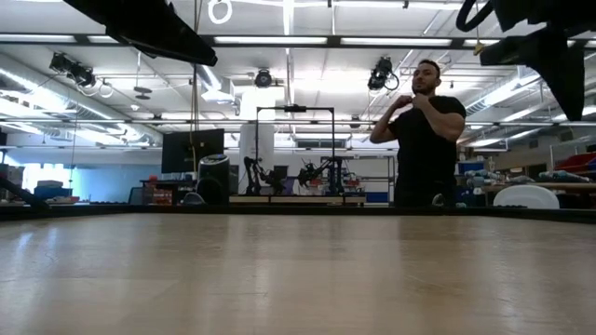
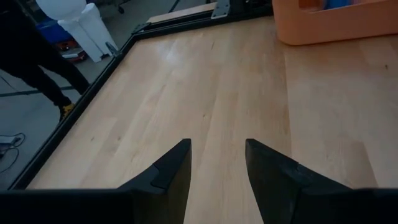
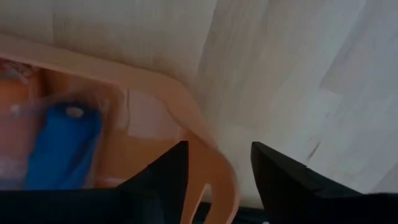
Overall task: Roll bandage
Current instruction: Move the orange bin from the bottom right to the center of the table
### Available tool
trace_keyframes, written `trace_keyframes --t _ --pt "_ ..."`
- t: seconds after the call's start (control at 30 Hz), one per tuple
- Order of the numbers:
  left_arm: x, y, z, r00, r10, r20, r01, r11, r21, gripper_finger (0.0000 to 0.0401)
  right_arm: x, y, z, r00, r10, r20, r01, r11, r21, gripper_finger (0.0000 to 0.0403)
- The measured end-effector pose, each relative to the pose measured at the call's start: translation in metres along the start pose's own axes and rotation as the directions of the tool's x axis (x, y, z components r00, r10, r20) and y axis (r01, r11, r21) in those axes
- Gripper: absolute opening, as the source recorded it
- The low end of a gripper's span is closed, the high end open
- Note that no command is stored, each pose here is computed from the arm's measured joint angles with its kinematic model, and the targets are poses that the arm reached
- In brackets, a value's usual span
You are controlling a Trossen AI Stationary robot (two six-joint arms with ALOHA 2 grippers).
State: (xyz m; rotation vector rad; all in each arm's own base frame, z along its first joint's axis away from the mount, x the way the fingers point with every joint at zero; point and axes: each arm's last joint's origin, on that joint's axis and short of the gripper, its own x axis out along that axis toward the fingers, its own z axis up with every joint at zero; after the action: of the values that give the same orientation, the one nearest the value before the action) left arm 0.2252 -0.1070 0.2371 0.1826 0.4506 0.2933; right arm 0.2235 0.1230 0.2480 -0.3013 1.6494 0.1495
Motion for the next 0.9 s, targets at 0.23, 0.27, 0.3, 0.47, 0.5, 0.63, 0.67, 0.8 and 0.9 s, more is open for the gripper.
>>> trace_keyframes --t 0.23,0.27,0.3,0.47,0.5,0.63,0.67,0.8,0.9 --pt "0.000 0.000 0.000 1.000 0.007 0.001 -0.007 1.000 0.001 0.0159 0.004 -0.008 0.007 0.998 0.032 0.048 -0.032 0.999 -0.001 0.0054" --pt "0.000 0.000 0.000 1.000 0.007 0.002 -0.007 1.000 0.001 0.0159 0.004 -0.010 0.008 0.998 0.038 0.054 -0.037 0.999 -0.007 0.0030" --pt "0.000 0.000 0.000 1.000 0.007 0.001 -0.007 1.000 0.001 0.0159 0.004 -0.011 0.009 0.997 0.043 0.060 -0.042 0.999 -0.012 0.0018" --pt "0.000 0.000 0.000 1.000 0.007 0.001 -0.007 1.000 0.001 0.0159 0.003 -0.023 0.017 0.992 0.026 0.126 -0.029 0.999 0.016 0.0014" --pt "0.000 0.000 0.000 1.000 0.007 0.001 -0.007 1.000 0.001 0.0159 0.003 -0.026 0.018 0.990 0.012 0.142 -0.014 1.000 0.015 0.0010" --pt "0.000 0.000 0.000 1.000 0.007 0.001 -0.007 1.000 0.001 0.0159 0.003 -0.043 0.025 0.979 -0.040 0.201 0.041 0.999 -0.001 0.0007" --pt "0.000 0.000 0.000 1.000 0.007 0.001 -0.007 1.000 0.001 0.0159 0.003 -0.048 0.028 0.974 -0.049 0.220 0.051 0.999 -0.003 0.0007" --pt "0.000 0.000 0.000 1.000 0.007 0.000 -0.007 1.000 0.001 0.0158 0.003 -0.070 0.036 0.949 -0.121 0.291 0.135 0.990 -0.029 0.0007" --pt "0.000 0.000 0.000 1.000 0.007 0.000 -0.007 1.000 0.002 0.0158 0.001 -0.091 0.044 0.914 -0.165 0.371 0.189 0.982 -0.027 0.0007"
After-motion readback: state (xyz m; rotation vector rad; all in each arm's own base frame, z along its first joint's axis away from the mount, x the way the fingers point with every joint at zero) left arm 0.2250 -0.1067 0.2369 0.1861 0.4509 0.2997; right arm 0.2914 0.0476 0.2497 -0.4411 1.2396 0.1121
